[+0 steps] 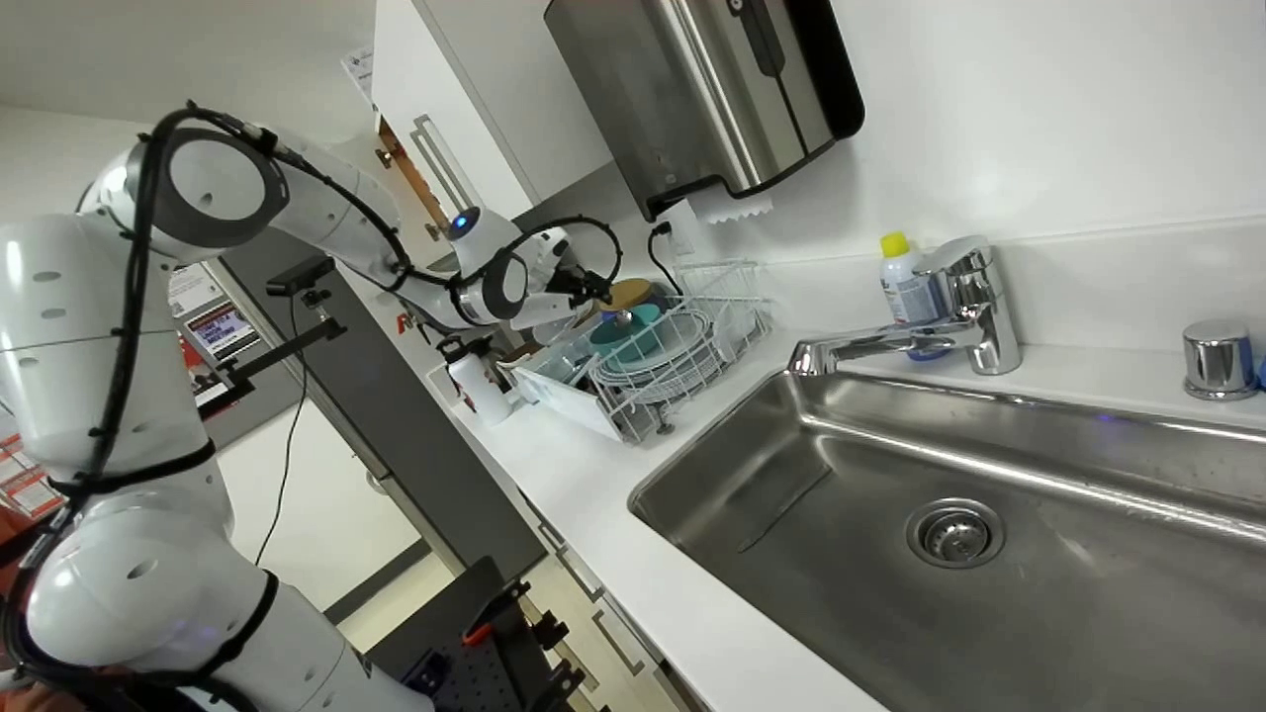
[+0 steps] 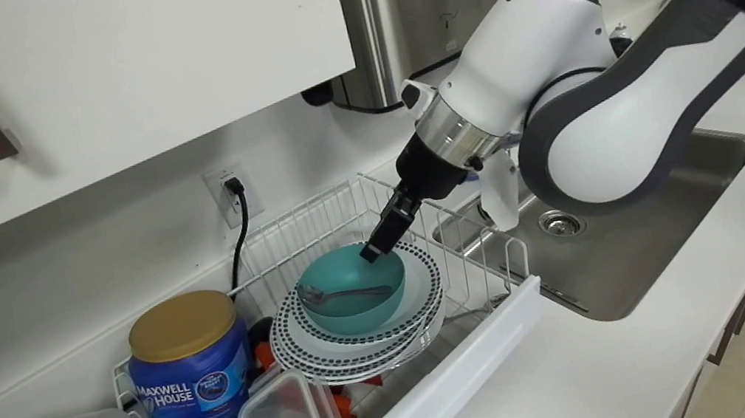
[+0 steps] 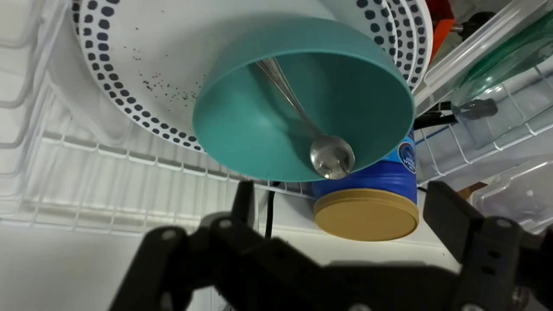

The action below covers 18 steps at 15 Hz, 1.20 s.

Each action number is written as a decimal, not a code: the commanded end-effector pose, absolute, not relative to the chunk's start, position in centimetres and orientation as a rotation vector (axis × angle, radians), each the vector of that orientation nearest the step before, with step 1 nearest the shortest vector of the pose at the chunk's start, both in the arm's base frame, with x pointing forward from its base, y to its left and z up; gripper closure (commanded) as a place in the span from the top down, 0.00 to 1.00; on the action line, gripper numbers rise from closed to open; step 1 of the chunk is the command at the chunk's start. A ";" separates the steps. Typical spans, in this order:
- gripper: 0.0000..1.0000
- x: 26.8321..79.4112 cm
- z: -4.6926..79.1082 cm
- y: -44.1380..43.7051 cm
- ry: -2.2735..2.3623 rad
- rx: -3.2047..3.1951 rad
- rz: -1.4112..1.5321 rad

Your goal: Remove the silver spoon from the bowl and put it in the sink

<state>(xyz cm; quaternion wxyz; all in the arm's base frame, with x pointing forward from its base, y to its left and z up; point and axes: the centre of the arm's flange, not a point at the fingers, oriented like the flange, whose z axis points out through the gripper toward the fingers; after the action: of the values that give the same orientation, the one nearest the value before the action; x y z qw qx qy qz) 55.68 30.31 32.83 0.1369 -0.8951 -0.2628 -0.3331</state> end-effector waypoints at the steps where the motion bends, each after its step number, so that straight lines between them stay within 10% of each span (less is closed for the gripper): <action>1: 1.00 57.1 31.7 31.2 -0.862 -2.570 -0.999; 18: 1.00 60.2 30.0 35.0 -1.201 -2.512 -0.861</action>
<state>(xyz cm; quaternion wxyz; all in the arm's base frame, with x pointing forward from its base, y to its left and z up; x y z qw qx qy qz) 60.24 34.99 30.01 0.1136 -0.8564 -0.4094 -0.2934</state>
